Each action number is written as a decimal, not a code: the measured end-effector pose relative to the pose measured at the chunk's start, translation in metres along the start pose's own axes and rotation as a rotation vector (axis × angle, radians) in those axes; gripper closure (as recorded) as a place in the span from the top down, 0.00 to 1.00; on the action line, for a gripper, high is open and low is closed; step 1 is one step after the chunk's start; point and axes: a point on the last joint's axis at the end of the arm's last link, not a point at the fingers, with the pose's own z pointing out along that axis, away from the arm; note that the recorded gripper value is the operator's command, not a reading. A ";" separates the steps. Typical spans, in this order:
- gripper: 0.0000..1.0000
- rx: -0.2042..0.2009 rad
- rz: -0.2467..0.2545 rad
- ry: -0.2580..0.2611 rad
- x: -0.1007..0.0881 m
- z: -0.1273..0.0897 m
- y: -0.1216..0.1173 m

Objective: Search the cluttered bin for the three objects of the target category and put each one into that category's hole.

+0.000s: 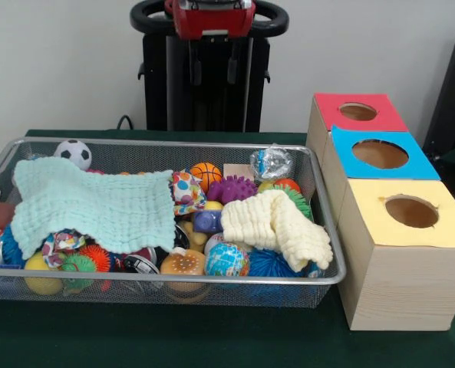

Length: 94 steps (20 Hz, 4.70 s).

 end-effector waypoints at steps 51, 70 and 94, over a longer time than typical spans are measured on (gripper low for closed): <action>1.00 -0.026 -0.158 -0.079 -0.019 0.136 -0.042; 1.00 0.013 -0.262 -0.105 -0.031 0.150 -0.027; 1.00 0.138 -0.347 -0.160 -0.038 0.136 -0.044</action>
